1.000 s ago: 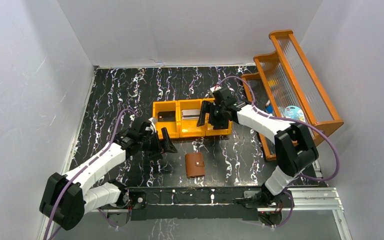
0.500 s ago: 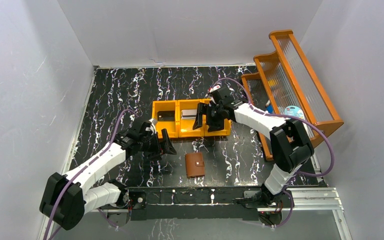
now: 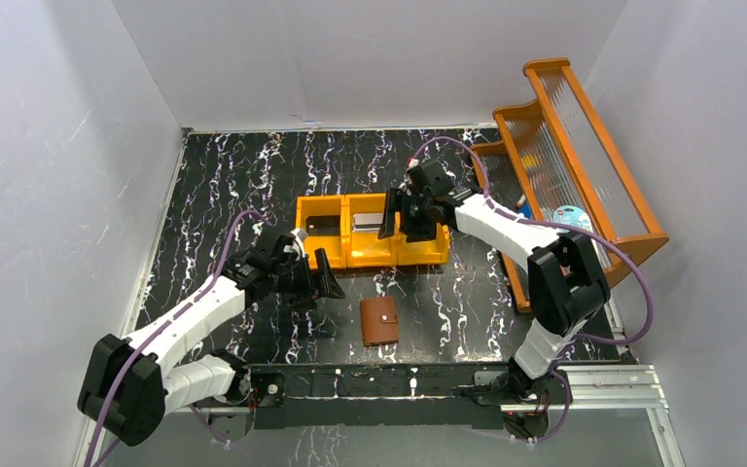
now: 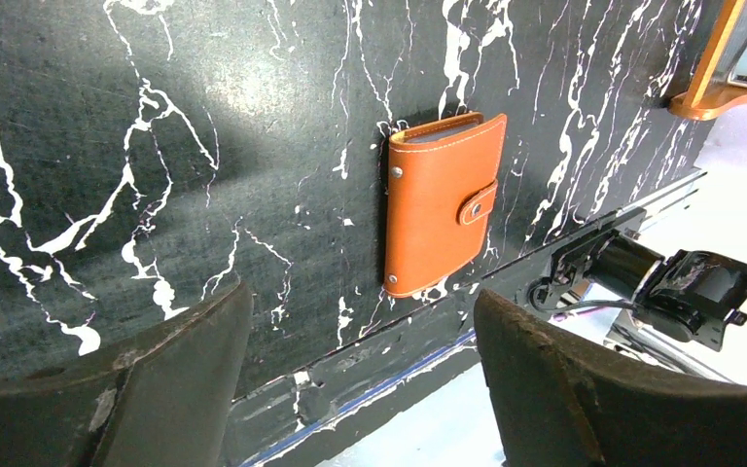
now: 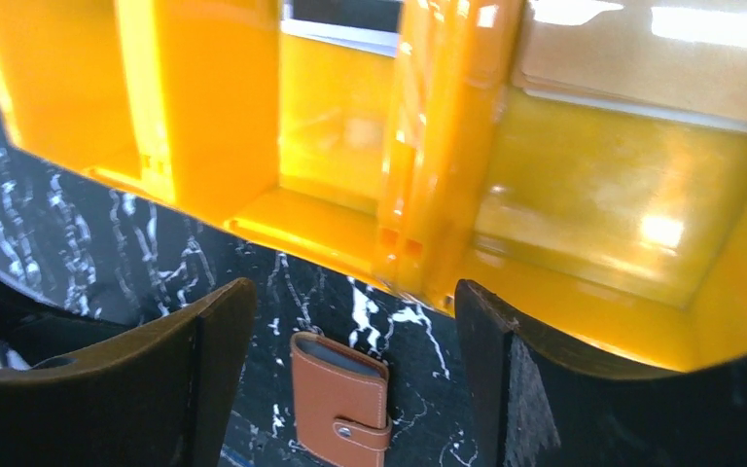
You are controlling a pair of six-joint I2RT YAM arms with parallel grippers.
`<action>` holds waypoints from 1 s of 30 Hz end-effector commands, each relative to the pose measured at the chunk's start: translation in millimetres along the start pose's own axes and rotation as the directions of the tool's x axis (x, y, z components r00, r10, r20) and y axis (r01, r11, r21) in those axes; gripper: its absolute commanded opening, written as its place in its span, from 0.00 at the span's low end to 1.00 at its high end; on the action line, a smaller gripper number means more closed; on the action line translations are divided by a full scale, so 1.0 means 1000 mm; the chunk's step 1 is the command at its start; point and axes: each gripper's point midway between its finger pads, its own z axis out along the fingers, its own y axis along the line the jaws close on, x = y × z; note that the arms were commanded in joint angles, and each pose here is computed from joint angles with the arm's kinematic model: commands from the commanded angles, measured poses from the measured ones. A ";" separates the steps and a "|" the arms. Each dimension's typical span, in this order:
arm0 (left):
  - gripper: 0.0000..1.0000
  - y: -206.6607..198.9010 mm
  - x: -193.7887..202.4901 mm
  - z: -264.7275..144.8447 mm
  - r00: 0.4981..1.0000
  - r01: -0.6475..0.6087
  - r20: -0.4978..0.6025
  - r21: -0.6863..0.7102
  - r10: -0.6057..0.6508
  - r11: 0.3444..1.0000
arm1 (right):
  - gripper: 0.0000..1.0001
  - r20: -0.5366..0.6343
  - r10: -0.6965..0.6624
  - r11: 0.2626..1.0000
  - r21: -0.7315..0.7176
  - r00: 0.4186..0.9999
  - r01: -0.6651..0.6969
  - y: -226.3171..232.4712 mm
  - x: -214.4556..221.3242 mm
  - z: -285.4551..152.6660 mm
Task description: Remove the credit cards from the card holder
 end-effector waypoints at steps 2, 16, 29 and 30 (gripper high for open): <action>0.78 -0.018 -0.007 -0.001 1.000 -0.025 -0.005 0.057 0.025 0.998 | 0.78 0.104 0.012 0.980 0.195 0.995 -0.032 -0.017 0.015 -0.029; 0.65 -0.005 -0.006 0.008 0.992 0.110 0.052 0.038 -0.112 0.993 | 0.64 0.031 0.055 0.984 0.170 0.998 -0.059 0.041 0.134 -0.026; 0.65 0.003 -0.003 -0.005 0.990 0.093 0.102 0.025 -0.095 0.995 | 0.51 -0.085 -0.016 0.923 0.381 0.996 0.047 0.025 0.170 0.001; 0.66 0.001 -0.003 -0.006 0.991 0.083 0.099 0.032 -0.086 0.996 | 0.51 -0.096 -0.012 0.923 0.383 0.995 0.048 0.018 0.176 0.007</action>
